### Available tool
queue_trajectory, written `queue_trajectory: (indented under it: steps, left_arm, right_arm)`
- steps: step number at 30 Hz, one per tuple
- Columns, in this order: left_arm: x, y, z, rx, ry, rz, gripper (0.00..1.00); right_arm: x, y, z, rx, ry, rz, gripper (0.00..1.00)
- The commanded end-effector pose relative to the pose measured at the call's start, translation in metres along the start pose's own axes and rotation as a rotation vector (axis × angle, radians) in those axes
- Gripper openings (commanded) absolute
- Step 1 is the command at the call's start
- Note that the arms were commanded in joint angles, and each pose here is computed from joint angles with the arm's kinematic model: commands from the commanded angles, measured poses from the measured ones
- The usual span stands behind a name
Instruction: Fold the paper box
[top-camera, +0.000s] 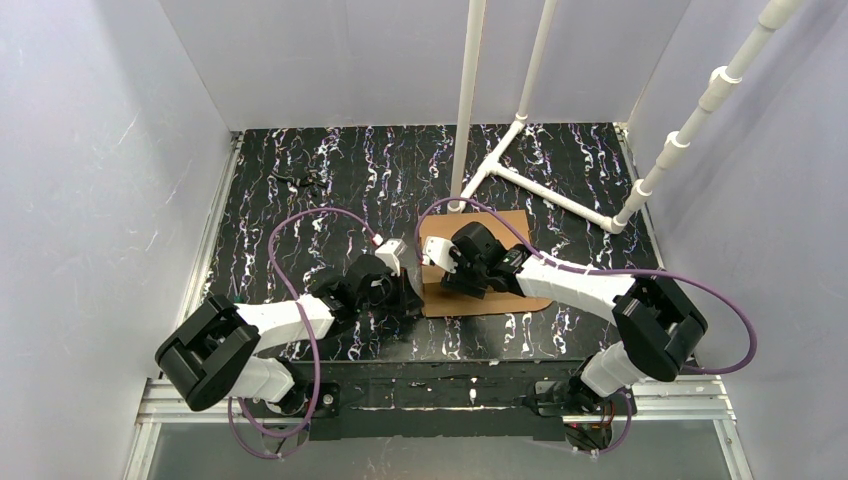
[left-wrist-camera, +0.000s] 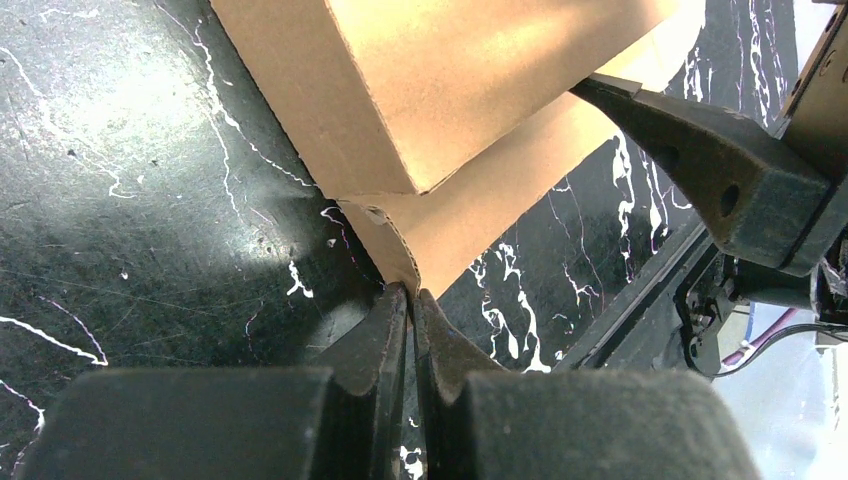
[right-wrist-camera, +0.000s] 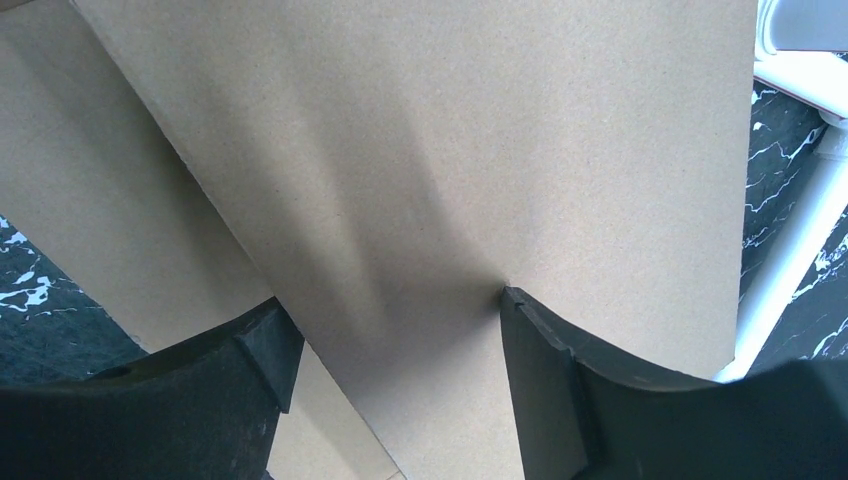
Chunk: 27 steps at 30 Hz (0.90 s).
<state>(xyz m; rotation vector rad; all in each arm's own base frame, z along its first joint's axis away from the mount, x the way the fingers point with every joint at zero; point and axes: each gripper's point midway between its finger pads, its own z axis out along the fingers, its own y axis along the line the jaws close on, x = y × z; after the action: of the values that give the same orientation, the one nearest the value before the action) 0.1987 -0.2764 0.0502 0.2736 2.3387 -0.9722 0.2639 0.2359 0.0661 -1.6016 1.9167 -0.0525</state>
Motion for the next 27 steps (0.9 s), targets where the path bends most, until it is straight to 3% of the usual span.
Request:
queue_trajectory:
  steps: [1, 18, 27]
  left_arm:
    - [0.001, -0.020, -0.005, 0.087, 0.005, 0.052, 0.00]
    - [0.012, -0.017, 0.002, 0.087, 0.056, 0.078, 0.00]
    - [-0.003, -0.030, 0.008, 0.111, 0.048, 0.091, 0.00]
  right_arm:
    - [-0.004, 0.024, 0.005, -0.113, -0.009, 0.035, 0.77]
    - [-0.003, 0.025, 0.007, -0.118, -0.003, 0.036, 0.77]
    - [-0.003, 0.025, 0.006, -0.118, -0.004, 0.037, 0.77]
